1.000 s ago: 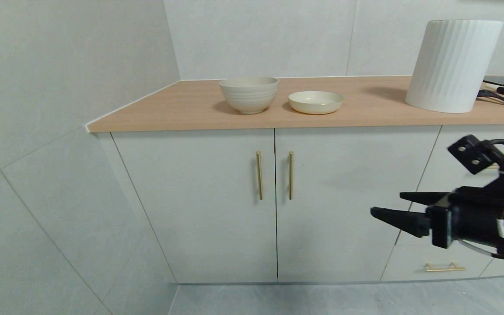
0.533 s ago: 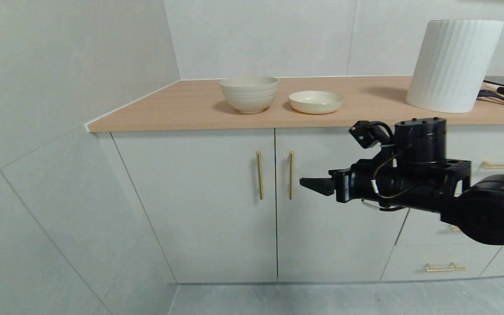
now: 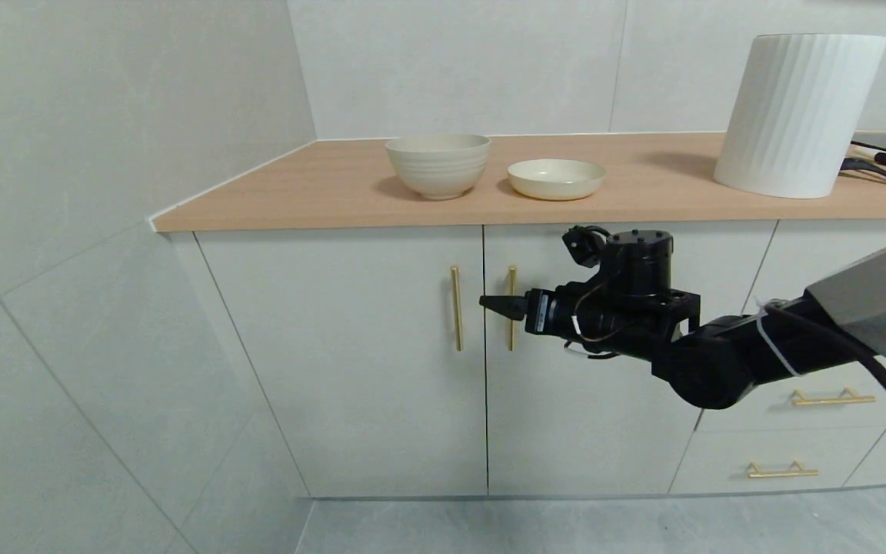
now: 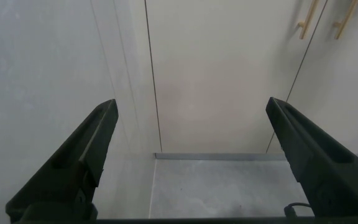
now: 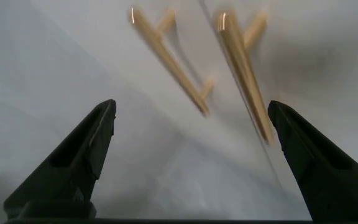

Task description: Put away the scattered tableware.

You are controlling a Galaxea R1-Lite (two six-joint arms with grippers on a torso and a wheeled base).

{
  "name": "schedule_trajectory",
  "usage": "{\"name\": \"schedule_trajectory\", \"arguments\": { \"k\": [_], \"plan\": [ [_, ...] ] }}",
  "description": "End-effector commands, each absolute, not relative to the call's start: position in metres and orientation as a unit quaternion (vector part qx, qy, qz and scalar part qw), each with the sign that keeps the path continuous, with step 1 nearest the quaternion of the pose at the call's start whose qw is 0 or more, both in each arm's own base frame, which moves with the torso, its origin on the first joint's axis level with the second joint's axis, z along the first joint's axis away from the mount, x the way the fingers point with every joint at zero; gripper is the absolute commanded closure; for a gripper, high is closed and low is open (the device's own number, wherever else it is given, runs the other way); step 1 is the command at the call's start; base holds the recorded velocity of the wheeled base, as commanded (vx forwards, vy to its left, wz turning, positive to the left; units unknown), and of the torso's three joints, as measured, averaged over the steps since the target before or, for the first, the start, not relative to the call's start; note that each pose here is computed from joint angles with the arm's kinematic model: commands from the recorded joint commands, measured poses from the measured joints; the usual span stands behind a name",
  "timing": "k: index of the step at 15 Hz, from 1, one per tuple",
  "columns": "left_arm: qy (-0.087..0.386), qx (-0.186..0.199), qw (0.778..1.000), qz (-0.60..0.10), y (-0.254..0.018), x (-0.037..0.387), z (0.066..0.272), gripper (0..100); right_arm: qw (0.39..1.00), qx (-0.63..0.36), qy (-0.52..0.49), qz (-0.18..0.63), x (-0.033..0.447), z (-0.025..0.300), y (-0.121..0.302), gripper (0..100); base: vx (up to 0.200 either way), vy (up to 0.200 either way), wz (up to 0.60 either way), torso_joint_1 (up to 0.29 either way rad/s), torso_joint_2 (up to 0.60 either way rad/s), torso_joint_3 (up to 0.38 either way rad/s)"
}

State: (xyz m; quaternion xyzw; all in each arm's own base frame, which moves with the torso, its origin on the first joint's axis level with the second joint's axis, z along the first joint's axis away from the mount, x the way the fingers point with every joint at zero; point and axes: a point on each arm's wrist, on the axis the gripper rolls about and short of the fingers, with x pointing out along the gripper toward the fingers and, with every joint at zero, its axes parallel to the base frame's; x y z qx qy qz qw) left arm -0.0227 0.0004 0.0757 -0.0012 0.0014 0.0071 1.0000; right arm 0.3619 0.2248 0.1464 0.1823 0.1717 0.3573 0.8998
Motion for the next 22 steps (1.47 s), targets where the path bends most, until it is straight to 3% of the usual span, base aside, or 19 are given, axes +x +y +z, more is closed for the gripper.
{"name": "schedule_trajectory", "arguments": {
  "k": [1,12,22],
  "plan": [
    [0.002,-0.002,1.000,0.008,0.000,-0.023,0.076,0,0.898,0.185,0.182,0.355,0.370,0.132,0.230,0,0.000,0.000,0.00,0.000,0.00,0.000],
    [0.002,-0.002,1.000,0.008,0.000,-0.023,0.075,0,0.899,0.198,0.151,0.361,0.384,0.113,0.240,0,0.000,0.000,0.00,0.000,0.00,0.000],
    [0.002,-0.002,1.000,0.008,0.000,-0.023,0.075,0,0.891,0.207,0.146,0.377,0.374,0.115,0.252,0,0.000,0.000,0.00,0.000,0.00,0.000]
  ]
}}
